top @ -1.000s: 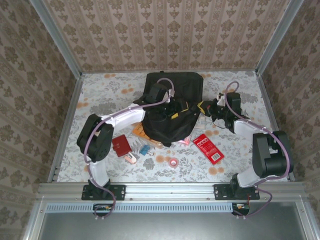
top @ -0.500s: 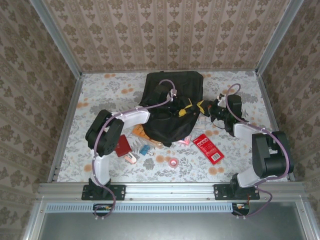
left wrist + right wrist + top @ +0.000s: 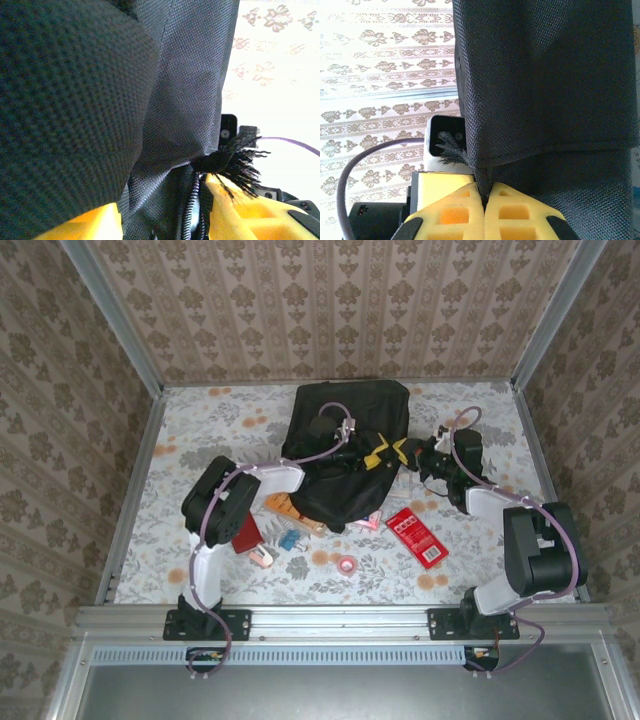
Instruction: Pack the student bag
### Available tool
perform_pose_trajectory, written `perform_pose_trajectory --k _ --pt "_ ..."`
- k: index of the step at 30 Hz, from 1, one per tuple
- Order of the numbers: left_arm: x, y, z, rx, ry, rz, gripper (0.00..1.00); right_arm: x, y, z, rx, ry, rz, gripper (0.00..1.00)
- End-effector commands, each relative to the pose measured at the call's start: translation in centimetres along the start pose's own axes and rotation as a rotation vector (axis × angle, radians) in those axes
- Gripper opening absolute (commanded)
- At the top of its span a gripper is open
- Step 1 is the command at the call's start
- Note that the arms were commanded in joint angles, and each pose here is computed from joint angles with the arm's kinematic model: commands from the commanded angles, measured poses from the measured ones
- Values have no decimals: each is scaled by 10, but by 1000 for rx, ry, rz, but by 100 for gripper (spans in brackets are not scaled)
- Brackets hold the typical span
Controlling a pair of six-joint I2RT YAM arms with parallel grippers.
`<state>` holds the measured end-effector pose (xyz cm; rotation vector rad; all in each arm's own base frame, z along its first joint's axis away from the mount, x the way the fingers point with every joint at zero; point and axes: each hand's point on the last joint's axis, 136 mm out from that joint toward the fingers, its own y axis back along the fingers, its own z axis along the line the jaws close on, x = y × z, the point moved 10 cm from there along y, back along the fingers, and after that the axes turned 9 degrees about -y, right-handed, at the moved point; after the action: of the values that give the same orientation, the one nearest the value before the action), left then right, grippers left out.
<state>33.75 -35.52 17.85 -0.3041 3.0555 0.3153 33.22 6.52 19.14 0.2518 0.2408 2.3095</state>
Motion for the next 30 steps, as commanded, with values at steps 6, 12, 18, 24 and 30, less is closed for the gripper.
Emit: perform_pose_trajectory --k 6,12,18,24,30 --pt "1 -1 -12 115 -33 -26 35 12 -4 11 -66 53 74 0" --pt "1 -3 -10 111 -37 -27 24 14 -6 8 -61 54 83 0" --pt "-2 2 -12 63 -84 -32 0 15 -6 5 -23 78 92 0" --pt "-1 31 -25 -177 -228 -22 0 16 4 9 159 211 35 0" --pt "12 43 -60 -353 -414 25 0 15 2 5 361 264 -19 0"
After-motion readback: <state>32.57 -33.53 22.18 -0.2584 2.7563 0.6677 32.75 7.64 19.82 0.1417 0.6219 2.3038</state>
